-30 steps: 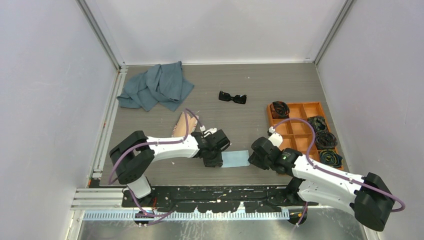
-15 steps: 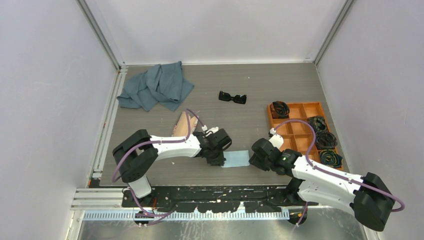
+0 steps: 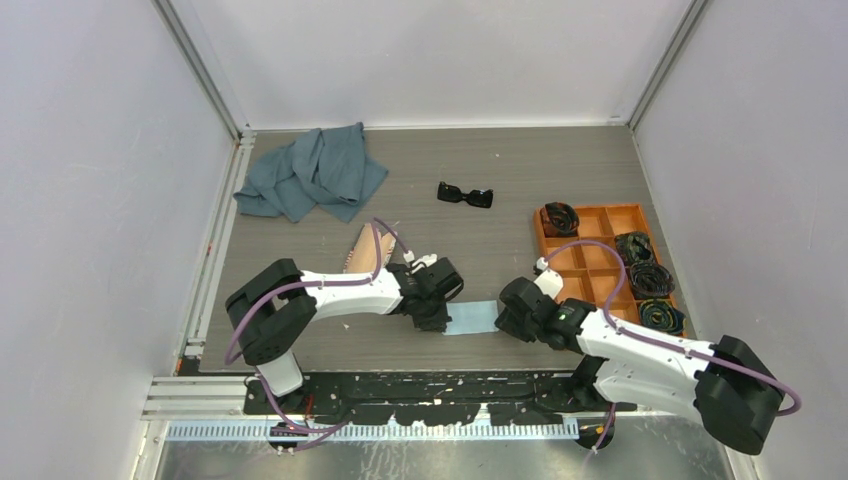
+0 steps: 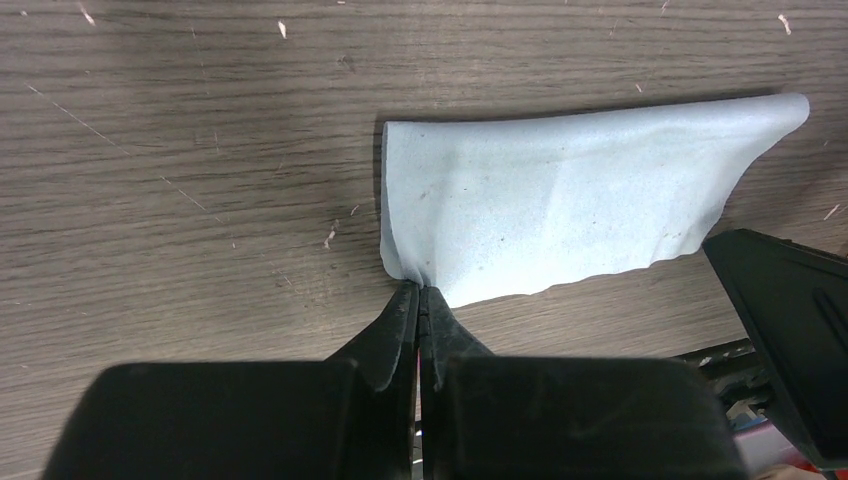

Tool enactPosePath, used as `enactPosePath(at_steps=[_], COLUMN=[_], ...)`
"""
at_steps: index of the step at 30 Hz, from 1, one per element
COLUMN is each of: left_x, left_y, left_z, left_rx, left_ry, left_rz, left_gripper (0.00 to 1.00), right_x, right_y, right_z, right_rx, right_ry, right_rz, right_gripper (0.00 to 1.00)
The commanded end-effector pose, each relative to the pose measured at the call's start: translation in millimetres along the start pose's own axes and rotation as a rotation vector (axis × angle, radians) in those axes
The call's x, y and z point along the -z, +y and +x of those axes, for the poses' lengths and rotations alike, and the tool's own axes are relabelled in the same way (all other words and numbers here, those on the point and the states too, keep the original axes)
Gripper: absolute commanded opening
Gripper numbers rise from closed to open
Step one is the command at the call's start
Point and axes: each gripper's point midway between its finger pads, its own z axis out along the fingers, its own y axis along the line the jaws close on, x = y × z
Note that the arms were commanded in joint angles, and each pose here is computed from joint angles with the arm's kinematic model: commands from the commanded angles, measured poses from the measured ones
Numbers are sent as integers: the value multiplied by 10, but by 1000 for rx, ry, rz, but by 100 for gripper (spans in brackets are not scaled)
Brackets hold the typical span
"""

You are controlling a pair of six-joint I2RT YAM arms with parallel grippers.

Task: Organize the sunglasses
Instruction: Fold the glasses cleaning cloth at the center of the board.

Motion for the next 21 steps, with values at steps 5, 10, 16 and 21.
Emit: enactPosePath(at_steps=[5,10,16,21], left_x=[15,65,92,77], left_y=[-47,-82,-102,-110], left_z=[-65,-95,-118,-104], left_rx=[9,6,3,-2], left_ry=[-22,-37,-42,-33], left_rz=[2,12,14,16], left_gripper=[1,1,1,1], right_x=[-78,-29,19,-5], right_y=[82,101,112,67], right_z=[7,-54,-84,-37], right_rx=[-24,-34,-28,-20], right_ry=[-7,-32,-38,-20], right_rz=[-22,-34,-38,-26], right_gripper=[21,6,22,29])
